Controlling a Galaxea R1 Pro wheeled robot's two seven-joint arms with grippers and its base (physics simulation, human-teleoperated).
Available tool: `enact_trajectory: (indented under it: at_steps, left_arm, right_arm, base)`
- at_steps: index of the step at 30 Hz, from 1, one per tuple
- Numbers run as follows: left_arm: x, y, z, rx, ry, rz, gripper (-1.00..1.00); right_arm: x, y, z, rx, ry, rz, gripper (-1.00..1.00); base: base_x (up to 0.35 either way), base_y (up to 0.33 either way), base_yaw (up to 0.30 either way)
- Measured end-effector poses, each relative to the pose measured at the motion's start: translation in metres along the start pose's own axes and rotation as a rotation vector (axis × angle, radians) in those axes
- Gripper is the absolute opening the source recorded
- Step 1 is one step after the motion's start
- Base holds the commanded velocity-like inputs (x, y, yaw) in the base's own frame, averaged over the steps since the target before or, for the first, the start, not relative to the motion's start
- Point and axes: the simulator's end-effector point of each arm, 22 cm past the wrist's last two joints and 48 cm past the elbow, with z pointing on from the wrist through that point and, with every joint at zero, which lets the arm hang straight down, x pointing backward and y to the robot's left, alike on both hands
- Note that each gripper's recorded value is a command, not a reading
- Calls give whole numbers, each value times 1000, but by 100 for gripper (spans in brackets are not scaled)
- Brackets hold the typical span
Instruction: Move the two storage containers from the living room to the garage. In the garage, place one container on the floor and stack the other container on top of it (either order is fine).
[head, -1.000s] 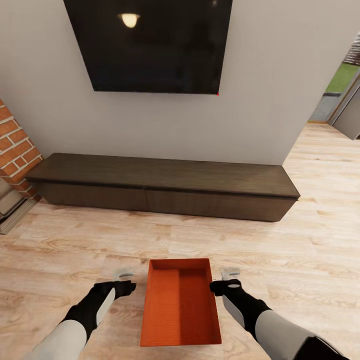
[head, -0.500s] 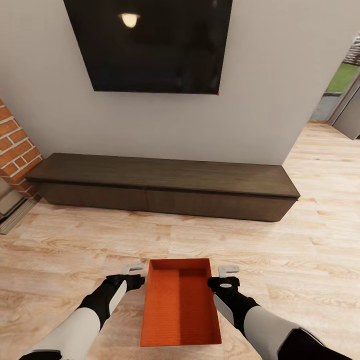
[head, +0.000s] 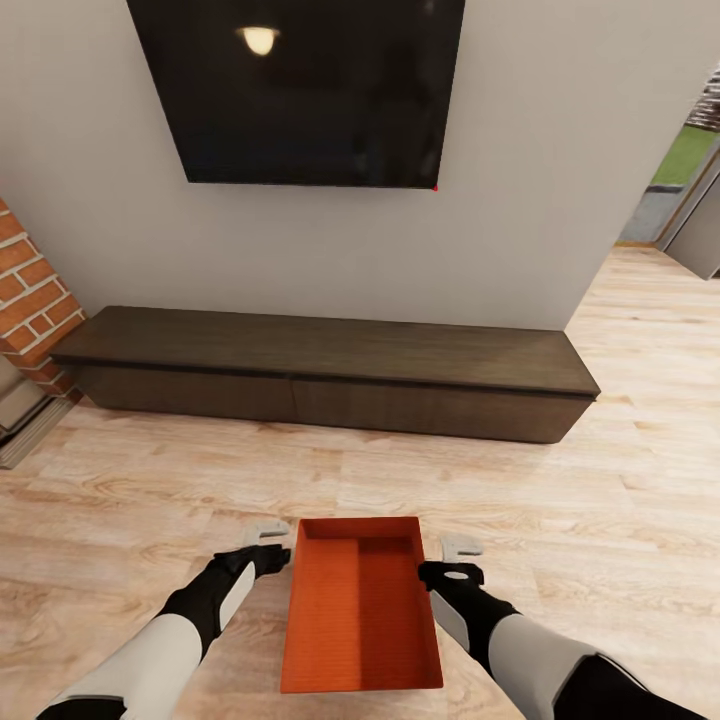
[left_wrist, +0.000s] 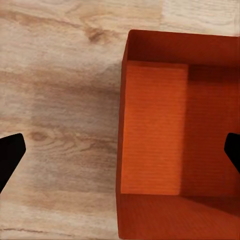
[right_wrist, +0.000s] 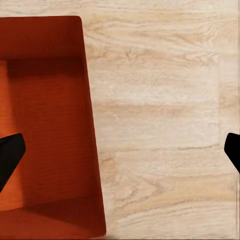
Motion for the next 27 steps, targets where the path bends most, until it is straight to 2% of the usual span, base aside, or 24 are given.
enact_trajectory:
  at_steps: [1,4,5,10,16,27]
  left_arm:
    - [0,0,0,1,1,-1,100]
    - [9,0,1,-1,19,-2,100]
    - [33,2,4,-6,67,-3,100]
    - [50,-3,5,-1,110,-2,100]
    - [68,-5,2,1,200,9,100]
    - [67,-6,1,3,207,11,100]
  right_arm:
    - [6,-3,1,5,12,-5,100]
    - [13,8,-1,-20,26,-13,100]
    - [20,10,-1,-25,42,-23,100]
    - [25,7,-1,-23,59,-40,100]
    - [38,5,-1,-22,117,-66,100]
    - [42,9,-3,-28,144,-82,100]
  base:
    - [0,0,0]
    - [0,0,0]
    - [0,0,0]
    - [0,0,0]
    - [0,0,0]
    - [0,0,0]
